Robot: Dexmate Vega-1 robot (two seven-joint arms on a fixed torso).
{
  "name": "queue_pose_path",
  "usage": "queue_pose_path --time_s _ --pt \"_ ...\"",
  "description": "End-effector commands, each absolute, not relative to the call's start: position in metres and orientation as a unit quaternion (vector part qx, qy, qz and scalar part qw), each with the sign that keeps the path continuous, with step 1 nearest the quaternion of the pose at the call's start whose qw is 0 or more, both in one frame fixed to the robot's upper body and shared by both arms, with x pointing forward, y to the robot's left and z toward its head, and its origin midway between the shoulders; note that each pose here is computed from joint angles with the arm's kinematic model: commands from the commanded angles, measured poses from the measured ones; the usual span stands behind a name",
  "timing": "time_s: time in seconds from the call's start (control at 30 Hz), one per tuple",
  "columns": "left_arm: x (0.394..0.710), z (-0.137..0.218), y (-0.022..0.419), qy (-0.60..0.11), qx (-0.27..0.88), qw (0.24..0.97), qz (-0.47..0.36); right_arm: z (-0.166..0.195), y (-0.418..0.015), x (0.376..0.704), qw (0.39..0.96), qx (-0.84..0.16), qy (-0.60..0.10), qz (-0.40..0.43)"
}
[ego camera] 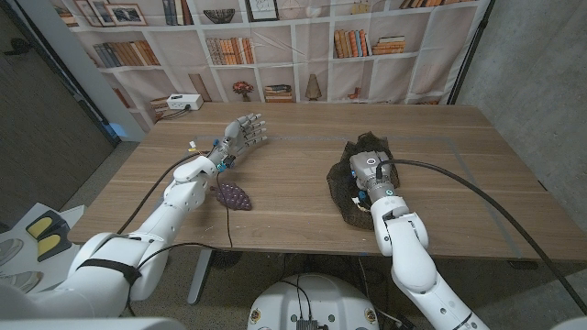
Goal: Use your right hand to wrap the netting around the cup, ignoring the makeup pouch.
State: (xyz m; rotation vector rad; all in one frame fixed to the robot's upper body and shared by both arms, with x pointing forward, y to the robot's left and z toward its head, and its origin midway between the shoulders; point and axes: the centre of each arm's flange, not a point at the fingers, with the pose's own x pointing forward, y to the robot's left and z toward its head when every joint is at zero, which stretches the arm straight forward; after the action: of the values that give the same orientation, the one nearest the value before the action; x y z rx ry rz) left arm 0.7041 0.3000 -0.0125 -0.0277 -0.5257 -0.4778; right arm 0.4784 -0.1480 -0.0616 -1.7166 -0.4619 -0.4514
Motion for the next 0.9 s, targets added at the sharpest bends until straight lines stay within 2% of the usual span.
queue_pose_path --time_s 0.03,0.47,0.9 --pt "0.708 -0.009 0.3 -0.258 -0.012 0.937 -0.235 -0.039 -0.169 0.464 0.607 -0.691 -0.256 -0.298" --pt "0.706 -0.006 0.302 -0.262 -0.011 0.937 -0.231 -0.023 -0.171 0.474 0.6 -0.681 -0.28 -0.314" --pt "0.698 -0.015 0.312 -0.265 -0.019 0.939 -0.218 0.003 -0.17 0.504 0.597 -0.679 -0.296 -0.31"
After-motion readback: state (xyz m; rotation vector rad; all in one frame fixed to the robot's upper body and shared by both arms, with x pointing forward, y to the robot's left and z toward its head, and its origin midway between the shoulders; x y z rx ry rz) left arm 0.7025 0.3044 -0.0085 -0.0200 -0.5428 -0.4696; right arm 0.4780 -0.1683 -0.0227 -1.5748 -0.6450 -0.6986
